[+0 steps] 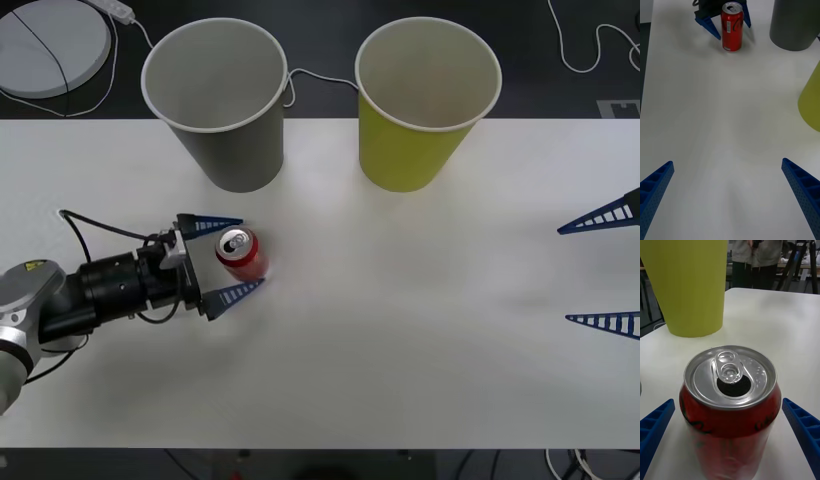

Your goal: Put the can into the green bin and the plastic bottle into the gray bin

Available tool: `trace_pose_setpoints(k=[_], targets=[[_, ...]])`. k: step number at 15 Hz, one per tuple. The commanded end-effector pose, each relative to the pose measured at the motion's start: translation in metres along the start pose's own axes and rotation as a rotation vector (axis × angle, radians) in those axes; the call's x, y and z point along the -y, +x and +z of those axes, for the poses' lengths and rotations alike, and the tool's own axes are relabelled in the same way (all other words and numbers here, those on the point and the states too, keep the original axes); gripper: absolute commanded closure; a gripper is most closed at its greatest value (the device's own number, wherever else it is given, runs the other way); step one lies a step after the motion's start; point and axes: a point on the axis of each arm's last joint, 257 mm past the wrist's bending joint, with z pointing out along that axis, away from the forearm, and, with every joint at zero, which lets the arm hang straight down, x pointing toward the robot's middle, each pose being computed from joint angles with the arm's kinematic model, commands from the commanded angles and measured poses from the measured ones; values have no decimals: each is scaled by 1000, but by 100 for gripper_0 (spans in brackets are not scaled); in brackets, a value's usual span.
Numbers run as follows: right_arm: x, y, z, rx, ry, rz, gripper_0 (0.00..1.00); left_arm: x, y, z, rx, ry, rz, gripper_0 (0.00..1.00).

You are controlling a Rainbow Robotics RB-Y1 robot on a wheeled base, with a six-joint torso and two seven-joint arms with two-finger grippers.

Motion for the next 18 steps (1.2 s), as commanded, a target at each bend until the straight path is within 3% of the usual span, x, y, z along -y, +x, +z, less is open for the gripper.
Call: trace_pose_setpoints(k=[1,3,4,5,6,7,14,18], targets=[[0,0,0,0,0,0,0,1,-2,9,4,1,-2,0],[0,0,0,0,0,0,0,2,-2,11,5,-2,-5,0],[0,0,0,0,0,0,0,1,-2,11,4,0,-5,27],[0,0,0,0,0,0,0,2,-2,11,5,0,-7,76],[0,0,0,0,0,0,0,3,-2,11,4,1,-6,94],[0,0,0,0,0,0,0,3,-2,11,4,1,-6,100],[0,0,0,0,0,0,0,1,-6,12,15,-3,-21,100],[0,0,0,0,0,0,0,-11,-2,-4,-40,11,-4,100]])
